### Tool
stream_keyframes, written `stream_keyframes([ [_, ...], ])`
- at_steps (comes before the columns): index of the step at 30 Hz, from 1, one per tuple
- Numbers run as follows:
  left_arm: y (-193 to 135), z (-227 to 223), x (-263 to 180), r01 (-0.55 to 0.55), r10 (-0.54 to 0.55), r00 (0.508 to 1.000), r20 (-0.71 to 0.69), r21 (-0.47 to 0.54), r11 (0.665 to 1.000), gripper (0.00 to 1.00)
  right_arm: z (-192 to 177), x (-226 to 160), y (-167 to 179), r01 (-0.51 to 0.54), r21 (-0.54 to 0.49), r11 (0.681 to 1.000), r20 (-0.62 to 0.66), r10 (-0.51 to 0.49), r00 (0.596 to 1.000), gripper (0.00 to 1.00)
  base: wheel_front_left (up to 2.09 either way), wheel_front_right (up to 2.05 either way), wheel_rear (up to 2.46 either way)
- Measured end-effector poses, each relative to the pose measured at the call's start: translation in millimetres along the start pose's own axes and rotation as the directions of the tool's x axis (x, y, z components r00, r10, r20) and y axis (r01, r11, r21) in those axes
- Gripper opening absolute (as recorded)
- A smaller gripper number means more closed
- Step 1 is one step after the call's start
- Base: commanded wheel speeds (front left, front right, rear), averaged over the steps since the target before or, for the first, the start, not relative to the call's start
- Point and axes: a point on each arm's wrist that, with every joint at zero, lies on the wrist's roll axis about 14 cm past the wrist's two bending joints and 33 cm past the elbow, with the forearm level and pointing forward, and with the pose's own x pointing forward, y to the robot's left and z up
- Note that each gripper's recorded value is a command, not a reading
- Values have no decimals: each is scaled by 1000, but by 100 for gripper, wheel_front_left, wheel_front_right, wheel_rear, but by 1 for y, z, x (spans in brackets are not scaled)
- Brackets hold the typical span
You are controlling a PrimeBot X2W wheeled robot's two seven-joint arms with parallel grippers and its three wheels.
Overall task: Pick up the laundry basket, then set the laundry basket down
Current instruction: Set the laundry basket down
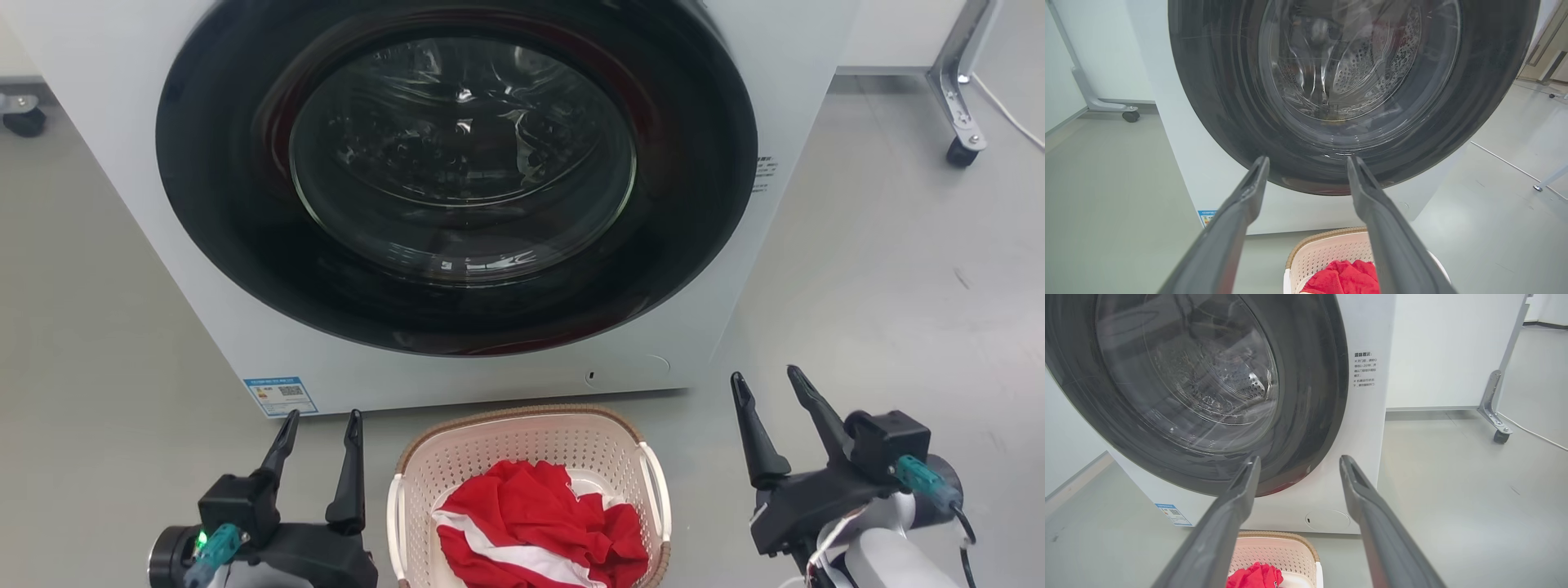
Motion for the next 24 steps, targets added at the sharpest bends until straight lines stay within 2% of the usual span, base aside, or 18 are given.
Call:
stream_keyframes([
  [11, 1, 16, -24, -14, 13, 998, 65, 6, 1000, 100, 5, -28, -6, 53, 17, 998, 40, -53, 998, 100, 0, 0, 0],
  [24, 8, 18, -45, -47, 46, 995, 84, 13, 999, 100, 18, -45, -6, 65, -16, 998, 92, -63, 994, 100, 0, 0, 0],
])
